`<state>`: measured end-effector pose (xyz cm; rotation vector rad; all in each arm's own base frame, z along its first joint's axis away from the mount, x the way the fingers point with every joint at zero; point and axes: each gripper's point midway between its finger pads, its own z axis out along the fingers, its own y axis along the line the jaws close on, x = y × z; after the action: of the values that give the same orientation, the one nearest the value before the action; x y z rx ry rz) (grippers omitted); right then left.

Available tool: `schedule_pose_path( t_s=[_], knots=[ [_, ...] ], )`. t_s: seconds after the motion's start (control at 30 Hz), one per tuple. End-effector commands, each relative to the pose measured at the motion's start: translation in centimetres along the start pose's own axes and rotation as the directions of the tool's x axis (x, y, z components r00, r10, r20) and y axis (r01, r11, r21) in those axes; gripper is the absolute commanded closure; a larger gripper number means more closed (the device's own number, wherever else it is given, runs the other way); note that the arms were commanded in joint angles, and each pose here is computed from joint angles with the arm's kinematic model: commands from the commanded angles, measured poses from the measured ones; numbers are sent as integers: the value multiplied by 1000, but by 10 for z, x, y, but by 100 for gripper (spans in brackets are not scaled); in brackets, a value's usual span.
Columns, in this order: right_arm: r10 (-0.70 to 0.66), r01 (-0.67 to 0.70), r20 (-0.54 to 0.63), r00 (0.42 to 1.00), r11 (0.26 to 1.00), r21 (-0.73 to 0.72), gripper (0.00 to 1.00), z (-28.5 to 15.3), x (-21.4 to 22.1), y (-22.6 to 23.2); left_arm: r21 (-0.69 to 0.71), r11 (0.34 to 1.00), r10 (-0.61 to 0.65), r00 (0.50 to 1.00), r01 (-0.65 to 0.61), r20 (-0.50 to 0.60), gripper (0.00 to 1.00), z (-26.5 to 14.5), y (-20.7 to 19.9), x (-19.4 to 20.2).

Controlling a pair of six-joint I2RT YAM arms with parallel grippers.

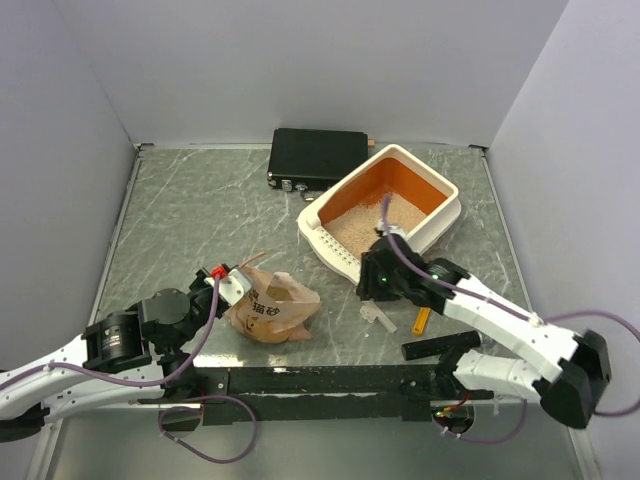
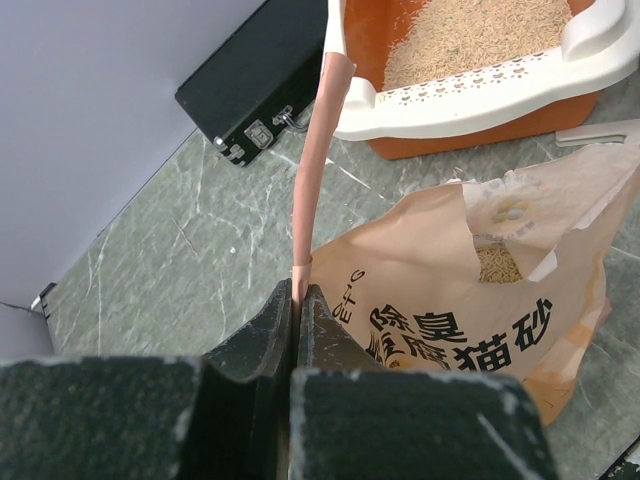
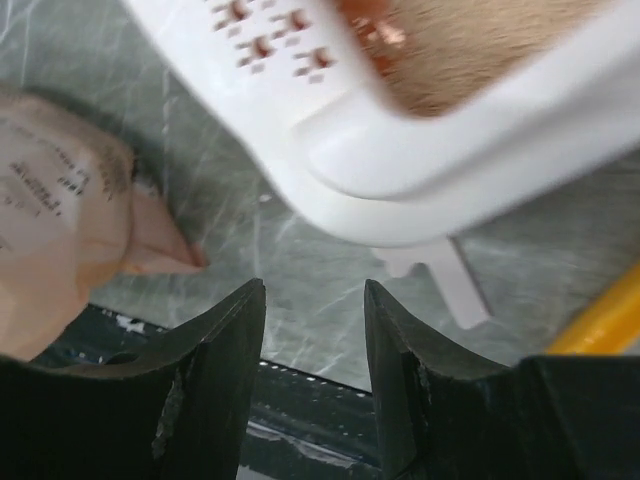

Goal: Fill the litter box with clean litter

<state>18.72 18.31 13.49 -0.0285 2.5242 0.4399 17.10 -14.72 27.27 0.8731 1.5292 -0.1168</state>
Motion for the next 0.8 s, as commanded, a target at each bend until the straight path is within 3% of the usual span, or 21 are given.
schedule_pose_path(
  t_s=[0.0, 0.4, 0.77],
  knots=[
    [-3, 6, 29, 1000, 992, -129, 48, 5, -22, 57, -101, 988, -104, 987, 117, 125, 99, -9, 30, -39],
    [23, -24, -24, 999, 999, -38, 48, 107, -49, 86, -114, 989, -82, 991, 94, 106, 99, -6, 30, -36],
    [243, -257, 126, 962, 960, 113, 48, 132, -110, -5, -134, 989, -56, 994, 69, 98, 99, -1, 29, -30]
  ],
)
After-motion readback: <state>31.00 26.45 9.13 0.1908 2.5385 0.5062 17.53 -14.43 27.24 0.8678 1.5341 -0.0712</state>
